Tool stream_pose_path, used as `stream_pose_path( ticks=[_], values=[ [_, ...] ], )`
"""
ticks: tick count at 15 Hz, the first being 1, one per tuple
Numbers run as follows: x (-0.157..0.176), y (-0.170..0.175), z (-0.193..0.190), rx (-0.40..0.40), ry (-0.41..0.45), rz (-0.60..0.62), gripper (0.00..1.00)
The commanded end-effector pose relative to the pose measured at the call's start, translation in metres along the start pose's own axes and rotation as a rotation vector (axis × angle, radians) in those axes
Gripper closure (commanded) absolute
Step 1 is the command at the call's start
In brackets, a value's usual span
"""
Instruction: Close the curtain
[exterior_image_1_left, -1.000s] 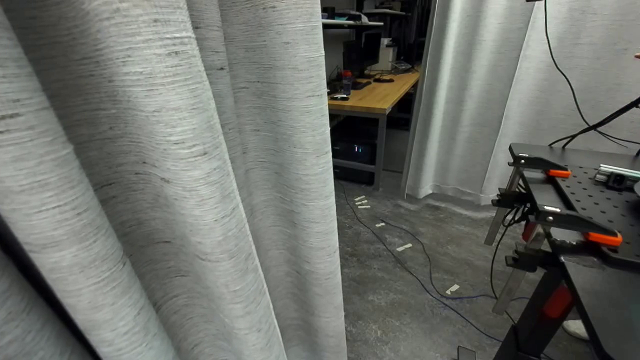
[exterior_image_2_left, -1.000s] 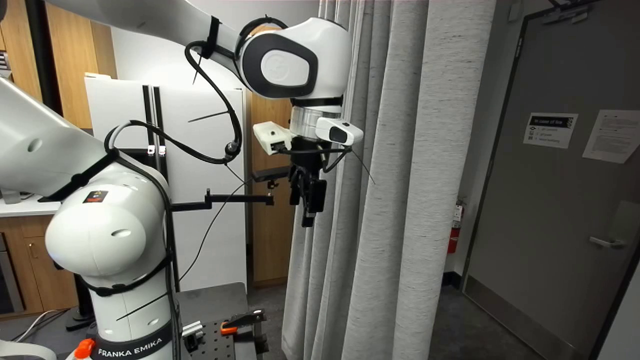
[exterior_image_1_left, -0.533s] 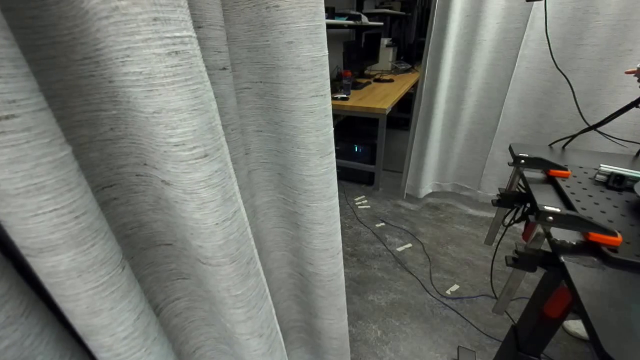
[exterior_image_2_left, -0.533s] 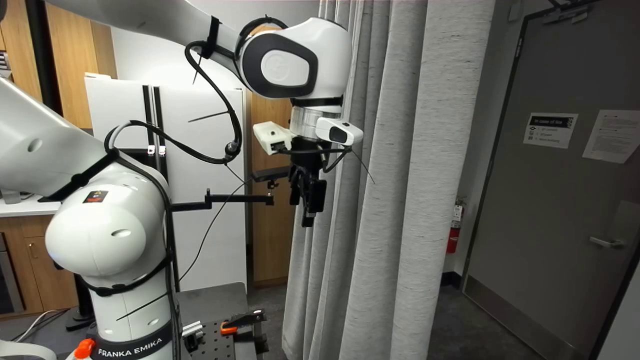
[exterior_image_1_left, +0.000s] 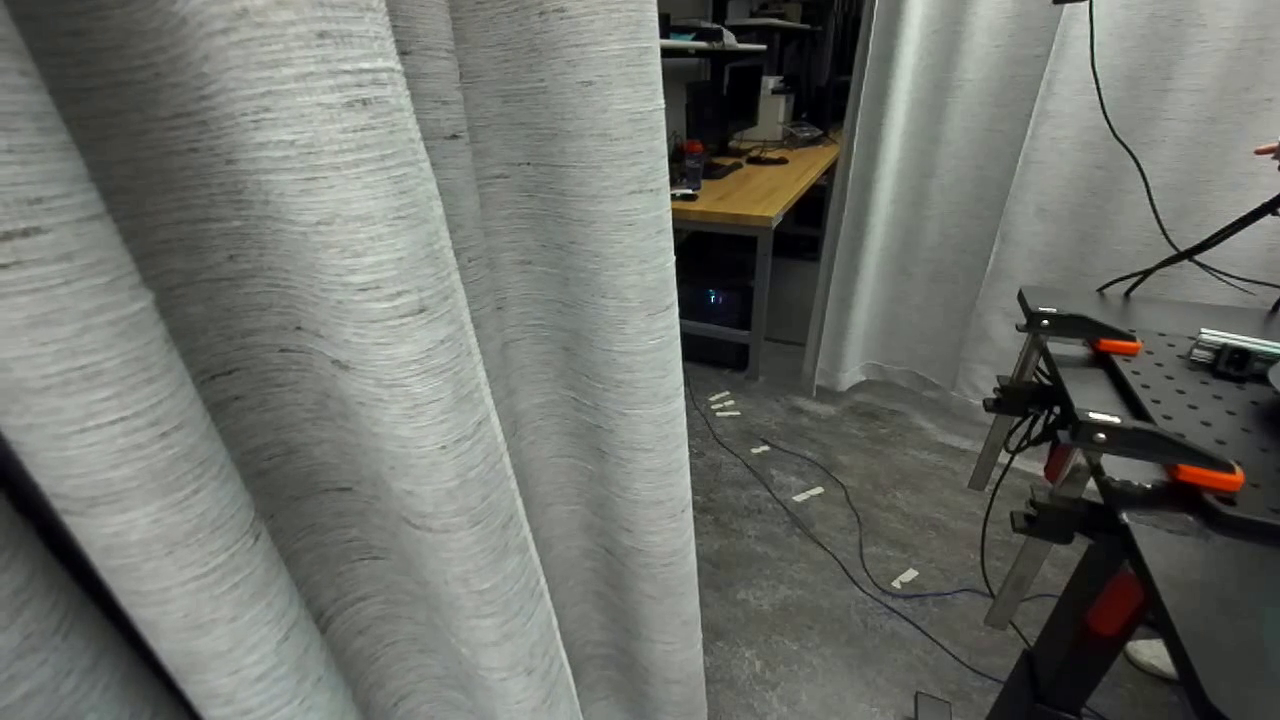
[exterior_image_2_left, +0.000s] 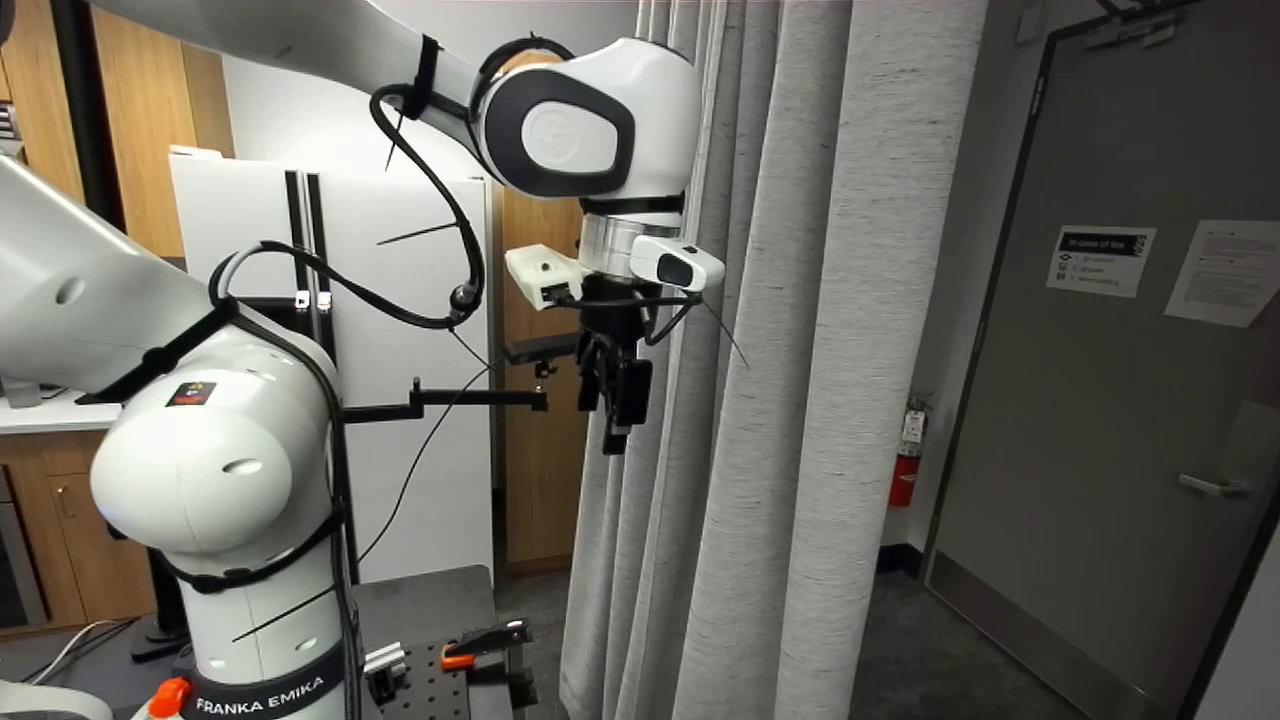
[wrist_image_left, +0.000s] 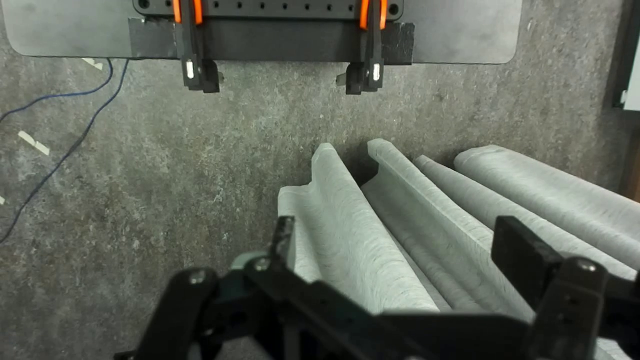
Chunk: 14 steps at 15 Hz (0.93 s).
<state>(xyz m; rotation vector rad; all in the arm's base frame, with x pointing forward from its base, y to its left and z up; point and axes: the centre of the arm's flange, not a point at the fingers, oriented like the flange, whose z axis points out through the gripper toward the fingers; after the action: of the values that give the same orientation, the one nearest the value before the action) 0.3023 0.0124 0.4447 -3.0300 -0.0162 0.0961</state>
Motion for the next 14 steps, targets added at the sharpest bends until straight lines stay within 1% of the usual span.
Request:
stream_pose_path(
  ticks=[1,9,14],
  values=[
    [0.000,0.000,0.000,0.000,0.000,0.000,0.00],
    [0.002,-0.007,-0.001,0.009,0.019,0.000,0.00],
    [0.013,-0.017,-0.005,0.046,0.044,-0.021,0.00]
  ],
)
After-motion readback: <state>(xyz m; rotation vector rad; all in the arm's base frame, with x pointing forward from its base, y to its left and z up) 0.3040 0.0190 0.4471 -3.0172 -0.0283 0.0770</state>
